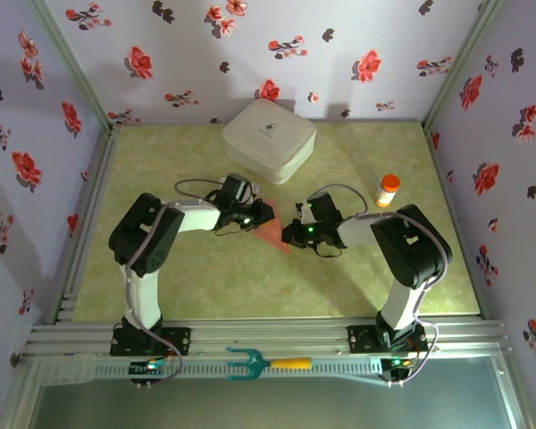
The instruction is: Fold a paper plane with a square sheet of paper (pick it up from the middle)
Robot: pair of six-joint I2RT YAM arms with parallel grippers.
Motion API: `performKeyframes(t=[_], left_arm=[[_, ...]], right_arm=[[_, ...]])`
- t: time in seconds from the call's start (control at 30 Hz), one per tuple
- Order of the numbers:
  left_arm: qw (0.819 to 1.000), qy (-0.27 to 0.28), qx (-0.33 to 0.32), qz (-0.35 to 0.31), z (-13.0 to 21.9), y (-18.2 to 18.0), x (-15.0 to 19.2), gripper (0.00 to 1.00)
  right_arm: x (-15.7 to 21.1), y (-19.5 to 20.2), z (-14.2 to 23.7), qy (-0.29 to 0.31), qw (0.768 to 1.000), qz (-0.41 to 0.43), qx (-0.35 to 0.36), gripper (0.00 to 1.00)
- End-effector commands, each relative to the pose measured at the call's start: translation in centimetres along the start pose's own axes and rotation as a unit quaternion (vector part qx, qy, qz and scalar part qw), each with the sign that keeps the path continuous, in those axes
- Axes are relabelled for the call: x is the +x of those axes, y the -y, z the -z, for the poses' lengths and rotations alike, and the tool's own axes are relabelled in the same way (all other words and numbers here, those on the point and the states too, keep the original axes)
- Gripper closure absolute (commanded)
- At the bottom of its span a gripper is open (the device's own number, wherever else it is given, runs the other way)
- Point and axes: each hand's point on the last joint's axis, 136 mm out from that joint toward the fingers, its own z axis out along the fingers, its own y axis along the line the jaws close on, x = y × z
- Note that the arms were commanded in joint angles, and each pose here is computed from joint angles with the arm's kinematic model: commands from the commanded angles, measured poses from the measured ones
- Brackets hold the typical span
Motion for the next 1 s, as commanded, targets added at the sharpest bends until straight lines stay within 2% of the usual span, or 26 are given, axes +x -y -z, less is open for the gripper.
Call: performKeyframes(t=[0.0,0.23,0.73,0.97], left_arm=[[1.000,0.006,0.016,-0.024,0.8,1.6,0.3,0.83],[1.000,-0.010,0.008,-0.012,-0.2,0.8,1.5,0.89],[1.000,-0.022,-0.006,-0.004,-2.4,-0.8,1.7,0.89],[0.999,-0.035,-0.032,0.007,-2.7,-2.1,2.2,0.90]], right_arm=[[2.1,2.9,-0.5,-0.028,0.998,-0.045,0.040,0.93],[2.2,3.2,-0.5,-0.029,0.997,-0.051,0.045,0.94],[2.1,3.4,-0.5,-0.025,0.997,-0.060,0.050,0.95],[2.0,3.2,-0.4,-0.025,0.997,-0.058,0.049,0.93]])
